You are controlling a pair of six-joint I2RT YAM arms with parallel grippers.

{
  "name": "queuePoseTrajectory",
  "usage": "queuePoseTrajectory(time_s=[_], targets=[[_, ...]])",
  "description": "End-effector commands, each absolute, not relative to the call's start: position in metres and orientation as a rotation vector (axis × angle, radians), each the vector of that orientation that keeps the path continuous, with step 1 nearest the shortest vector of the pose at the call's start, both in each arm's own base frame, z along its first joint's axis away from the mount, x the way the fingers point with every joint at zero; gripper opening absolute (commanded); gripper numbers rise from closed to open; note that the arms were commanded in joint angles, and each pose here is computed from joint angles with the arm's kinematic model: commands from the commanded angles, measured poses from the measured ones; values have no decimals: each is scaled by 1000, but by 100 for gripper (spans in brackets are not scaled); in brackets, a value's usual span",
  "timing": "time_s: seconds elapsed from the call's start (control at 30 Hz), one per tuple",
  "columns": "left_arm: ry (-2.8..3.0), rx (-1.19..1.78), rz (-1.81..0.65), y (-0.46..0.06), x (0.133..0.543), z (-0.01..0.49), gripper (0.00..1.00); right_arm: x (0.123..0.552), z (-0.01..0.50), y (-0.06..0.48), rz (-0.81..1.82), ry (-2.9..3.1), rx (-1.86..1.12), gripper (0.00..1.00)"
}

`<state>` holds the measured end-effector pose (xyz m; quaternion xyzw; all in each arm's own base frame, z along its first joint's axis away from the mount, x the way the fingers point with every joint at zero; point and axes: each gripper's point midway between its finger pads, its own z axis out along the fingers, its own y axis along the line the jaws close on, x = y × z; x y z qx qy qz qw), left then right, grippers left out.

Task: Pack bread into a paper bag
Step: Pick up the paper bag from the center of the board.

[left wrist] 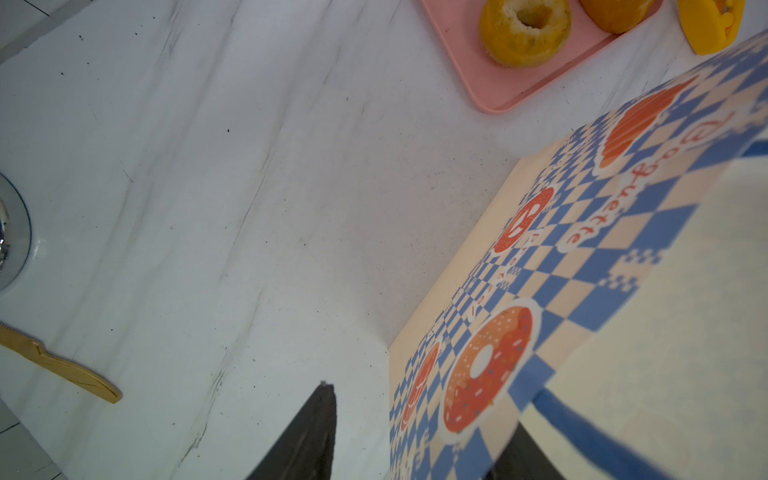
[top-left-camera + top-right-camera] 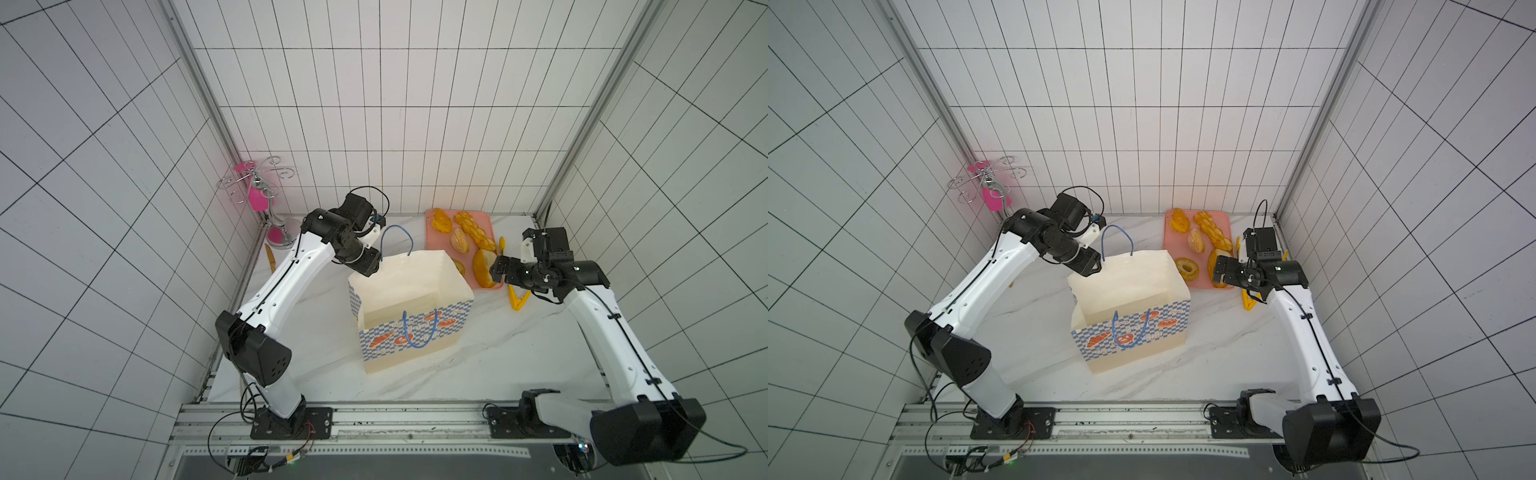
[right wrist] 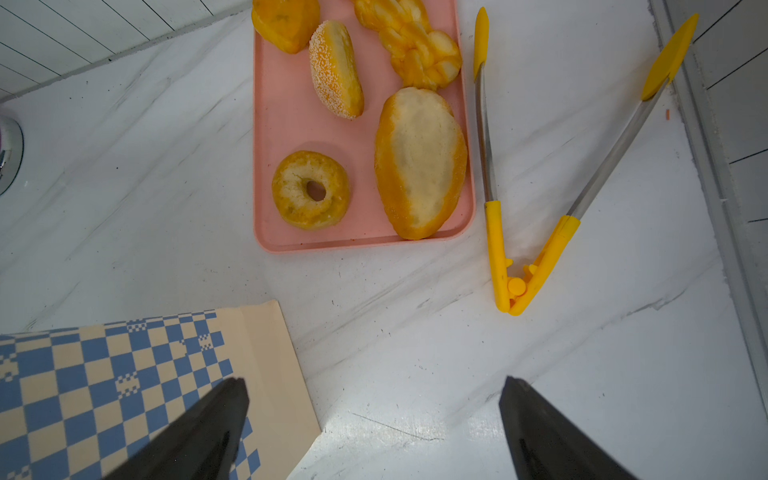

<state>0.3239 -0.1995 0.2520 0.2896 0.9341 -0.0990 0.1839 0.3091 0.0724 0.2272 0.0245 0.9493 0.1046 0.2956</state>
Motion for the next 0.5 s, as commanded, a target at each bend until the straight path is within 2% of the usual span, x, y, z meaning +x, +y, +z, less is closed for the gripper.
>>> queuePoseTrajectory(time_s=[0.0, 0.07, 0.23, 0.4, 0.47], targets=[[2633, 839, -259, -203, 328, 245, 50, 306, 221, 72, 262, 2555, 70, 99], [2627, 846, -254, -204, 328, 246, 44, 306, 218, 71, 253, 2562, 72, 99], [2616, 842, -237, -203, 331, 249, 9, 306, 218, 71, 253, 2565, 74, 99], [2610, 831, -195, -200, 334, 251, 0, 306, 216, 69, 236, 2572, 76, 99], [2602, 816, -186, -199, 335, 254, 0, 306, 215, 68, 231, 2577, 78, 99]])
